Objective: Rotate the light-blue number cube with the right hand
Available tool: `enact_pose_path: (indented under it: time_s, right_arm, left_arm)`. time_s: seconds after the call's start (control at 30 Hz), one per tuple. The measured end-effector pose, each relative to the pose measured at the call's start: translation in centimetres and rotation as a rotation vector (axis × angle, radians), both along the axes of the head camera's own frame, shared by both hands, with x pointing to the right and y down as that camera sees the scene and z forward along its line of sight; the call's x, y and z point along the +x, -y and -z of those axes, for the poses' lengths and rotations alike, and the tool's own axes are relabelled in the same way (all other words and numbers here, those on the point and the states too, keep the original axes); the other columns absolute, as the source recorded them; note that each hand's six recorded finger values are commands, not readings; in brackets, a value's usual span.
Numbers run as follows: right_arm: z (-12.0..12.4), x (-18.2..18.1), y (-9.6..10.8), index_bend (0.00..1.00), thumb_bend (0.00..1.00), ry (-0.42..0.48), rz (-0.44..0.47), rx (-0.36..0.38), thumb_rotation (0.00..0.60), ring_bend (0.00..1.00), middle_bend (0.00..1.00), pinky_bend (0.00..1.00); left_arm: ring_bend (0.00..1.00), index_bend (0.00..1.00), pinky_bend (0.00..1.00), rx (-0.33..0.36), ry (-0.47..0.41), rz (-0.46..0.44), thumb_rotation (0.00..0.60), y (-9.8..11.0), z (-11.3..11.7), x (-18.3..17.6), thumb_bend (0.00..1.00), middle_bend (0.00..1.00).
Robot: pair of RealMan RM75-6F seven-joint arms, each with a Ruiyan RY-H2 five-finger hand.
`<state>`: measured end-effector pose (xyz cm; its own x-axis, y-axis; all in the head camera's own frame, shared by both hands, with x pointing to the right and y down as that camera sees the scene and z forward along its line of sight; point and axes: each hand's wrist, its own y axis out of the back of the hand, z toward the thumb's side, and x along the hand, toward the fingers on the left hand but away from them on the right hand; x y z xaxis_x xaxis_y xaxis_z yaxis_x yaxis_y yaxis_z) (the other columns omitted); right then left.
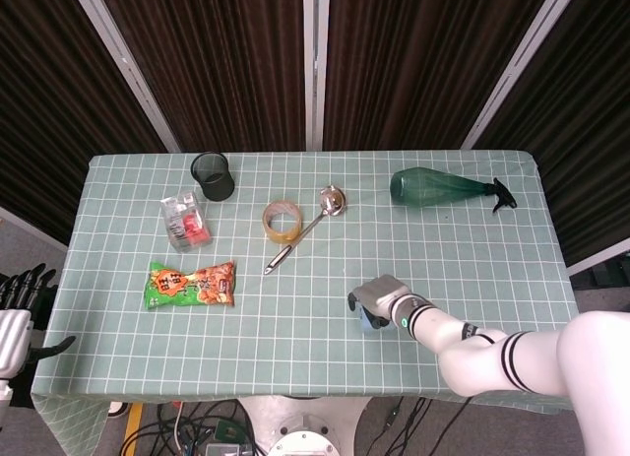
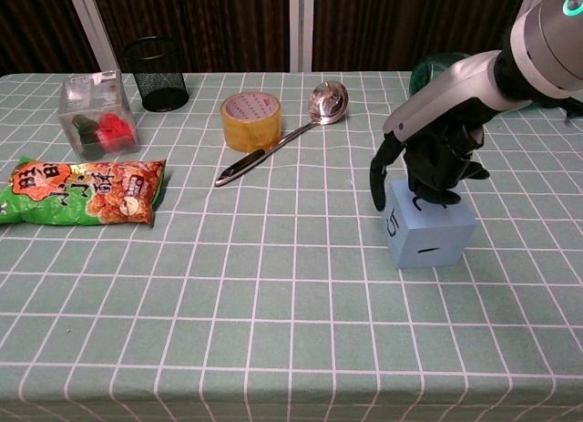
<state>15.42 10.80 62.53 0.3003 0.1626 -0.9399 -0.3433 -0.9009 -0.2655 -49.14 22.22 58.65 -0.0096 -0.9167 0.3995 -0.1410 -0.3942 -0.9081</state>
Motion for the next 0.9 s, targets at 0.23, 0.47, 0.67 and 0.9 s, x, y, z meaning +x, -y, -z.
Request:
enact_pose_path:
  time_s: [0.23, 0.47, 0.67, 0.9]
  right_arm:
    - [2.3, 3.2, 1.7, 0.15, 1.00, 0.061, -0.081, 0.150, 0.600, 0.80, 0.92, 0.68]
    - [5.0, 9.8, 3.4, 0.18, 0.88, 0.079, -0.166, 0.481, 0.600, 0.76, 0.88, 0.67]
    - [6.9, 20.7, -0.3, 0.00, 0.11, 0.007, -0.312, 0.761, 0.600, 0.05, 0.09, 0.14]
    - [5.7, 30.2, -9.0, 0.00, 0.00, -0.116, -0.387, 0.893, 0.600, 0.00, 0.00, 0.00]
  left_arm:
    - [0.00, 0.06, 0.00, 0.001, 0.000, -0.002, 0.600, 0.0, 0.2, 0.1, 0.00, 0.00]
    - [0.00, 0.06, 0.00, 0.012, -0.004, -0.012, 0.600, 0.2, 0.5, 1.1, 0.00, 0.00]
    - [0.00, 0.06, 0.00, 0.025, -0.016, -0.023, 0.600, 0.2, 1.0, 2.6, 0.00, 0.00]
    - [0.00, 0.06, 0.00, 0.053, -0.005, -0.058, 0.600, 0.4, 1.5, 3.7, 0.00, 0.00]
